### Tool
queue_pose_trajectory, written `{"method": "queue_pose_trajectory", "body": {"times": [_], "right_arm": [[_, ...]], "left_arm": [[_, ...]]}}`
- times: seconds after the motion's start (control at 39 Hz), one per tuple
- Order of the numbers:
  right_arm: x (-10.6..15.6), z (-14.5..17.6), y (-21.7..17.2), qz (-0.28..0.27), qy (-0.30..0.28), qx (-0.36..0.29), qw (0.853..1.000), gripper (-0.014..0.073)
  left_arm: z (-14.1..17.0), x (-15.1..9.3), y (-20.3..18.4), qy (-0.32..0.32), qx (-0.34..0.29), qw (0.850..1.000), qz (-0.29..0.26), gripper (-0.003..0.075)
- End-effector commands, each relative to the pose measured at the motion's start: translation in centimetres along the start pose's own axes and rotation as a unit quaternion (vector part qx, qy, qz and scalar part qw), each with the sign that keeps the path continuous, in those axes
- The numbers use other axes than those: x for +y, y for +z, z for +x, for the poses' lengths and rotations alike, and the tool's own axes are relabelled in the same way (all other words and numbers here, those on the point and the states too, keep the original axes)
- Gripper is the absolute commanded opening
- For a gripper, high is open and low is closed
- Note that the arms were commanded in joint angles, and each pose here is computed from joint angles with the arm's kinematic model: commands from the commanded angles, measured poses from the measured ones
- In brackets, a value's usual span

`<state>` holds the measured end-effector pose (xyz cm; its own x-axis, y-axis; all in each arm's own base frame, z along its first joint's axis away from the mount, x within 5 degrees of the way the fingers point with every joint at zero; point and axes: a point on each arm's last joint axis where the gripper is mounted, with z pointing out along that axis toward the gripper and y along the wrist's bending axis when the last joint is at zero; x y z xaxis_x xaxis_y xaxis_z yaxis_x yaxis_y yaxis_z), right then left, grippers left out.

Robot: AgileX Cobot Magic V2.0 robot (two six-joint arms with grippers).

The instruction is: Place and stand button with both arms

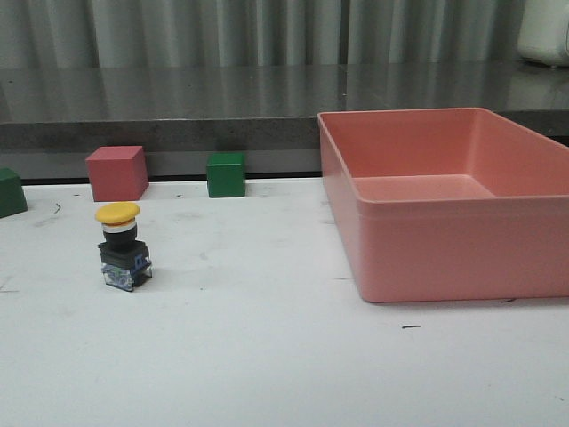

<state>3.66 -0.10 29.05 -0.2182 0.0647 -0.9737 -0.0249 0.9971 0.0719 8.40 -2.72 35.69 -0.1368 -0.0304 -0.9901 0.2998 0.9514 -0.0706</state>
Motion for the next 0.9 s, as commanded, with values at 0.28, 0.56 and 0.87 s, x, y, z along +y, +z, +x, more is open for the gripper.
{"method": "queue_pose_trajectory", "body": {"times": [0.28, 0.56, 0.87], "right_arm": [[0.1, -1.5, -0.2, 0.000, -0.013, -0.048, 0.999, -0.0071], [0.1, -1.5, -0.2, 0.000, -0.013, -0.048, 0.999, -0.0071], [0.1, -1.5, -0.2, 0.000, -0.013, -0.048, 0.999, -0.0071]], "left_arm": [[0.4, 0.2, -2.5, 0.015, -0.106, 0.994, -0.013, -0.0020], [5.9, 1.2, -4.4, 0.002, -0.128, 0.986, -0.107, -0.0020], [11.1, 2.1, -3.5, -0.020, -0.110, 0.982, -0.154, -0.0020]]}}
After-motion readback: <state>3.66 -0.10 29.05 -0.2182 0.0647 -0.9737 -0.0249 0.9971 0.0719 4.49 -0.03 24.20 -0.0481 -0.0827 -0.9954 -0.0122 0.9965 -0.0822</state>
